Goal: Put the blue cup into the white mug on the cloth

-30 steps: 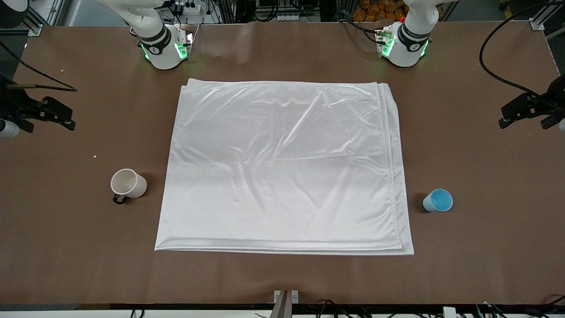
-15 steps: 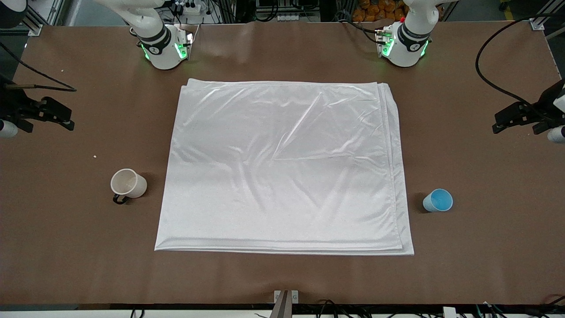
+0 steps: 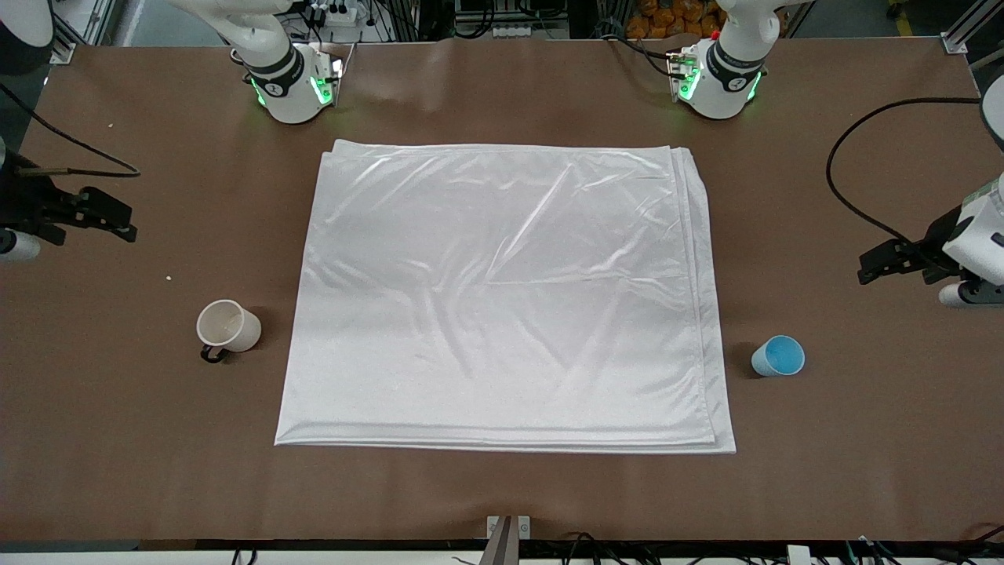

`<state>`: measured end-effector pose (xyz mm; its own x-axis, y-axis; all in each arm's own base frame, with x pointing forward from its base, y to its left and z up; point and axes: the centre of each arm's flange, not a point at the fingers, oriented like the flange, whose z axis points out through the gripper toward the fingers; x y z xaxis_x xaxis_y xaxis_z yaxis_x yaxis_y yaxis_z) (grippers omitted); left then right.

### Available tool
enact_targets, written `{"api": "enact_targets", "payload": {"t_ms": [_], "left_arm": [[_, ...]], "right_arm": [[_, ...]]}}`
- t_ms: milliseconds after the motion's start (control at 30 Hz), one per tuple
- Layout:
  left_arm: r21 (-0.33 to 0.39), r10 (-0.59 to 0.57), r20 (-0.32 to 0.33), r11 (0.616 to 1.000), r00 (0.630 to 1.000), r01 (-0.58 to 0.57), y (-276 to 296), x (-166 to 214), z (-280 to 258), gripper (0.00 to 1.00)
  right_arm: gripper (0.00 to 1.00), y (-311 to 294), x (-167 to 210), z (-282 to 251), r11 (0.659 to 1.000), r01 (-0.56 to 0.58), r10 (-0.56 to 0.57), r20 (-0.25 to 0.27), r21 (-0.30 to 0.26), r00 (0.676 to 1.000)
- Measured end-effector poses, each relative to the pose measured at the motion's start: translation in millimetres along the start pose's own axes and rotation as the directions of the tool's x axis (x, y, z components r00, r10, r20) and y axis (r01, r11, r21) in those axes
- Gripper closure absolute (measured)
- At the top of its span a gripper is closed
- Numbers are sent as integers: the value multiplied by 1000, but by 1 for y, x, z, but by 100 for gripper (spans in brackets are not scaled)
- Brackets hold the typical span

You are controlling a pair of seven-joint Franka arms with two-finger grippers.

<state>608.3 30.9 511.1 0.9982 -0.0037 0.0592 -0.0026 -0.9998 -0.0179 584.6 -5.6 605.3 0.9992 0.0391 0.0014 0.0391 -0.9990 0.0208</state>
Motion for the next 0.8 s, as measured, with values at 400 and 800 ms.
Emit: {"api": "enact_targets", "payload": {"t_ms": [400,800], "left_arm": [[3,2,12,1000,1000,-2,-10,14,98,0],[-22,-23,15,999,1000,23,-25,28,186,0]], "right_arm": [[0,22,54,91,999,-36,36,7,10,999],[0,61,96,193,987,-162,162,-24,22,986]]}}
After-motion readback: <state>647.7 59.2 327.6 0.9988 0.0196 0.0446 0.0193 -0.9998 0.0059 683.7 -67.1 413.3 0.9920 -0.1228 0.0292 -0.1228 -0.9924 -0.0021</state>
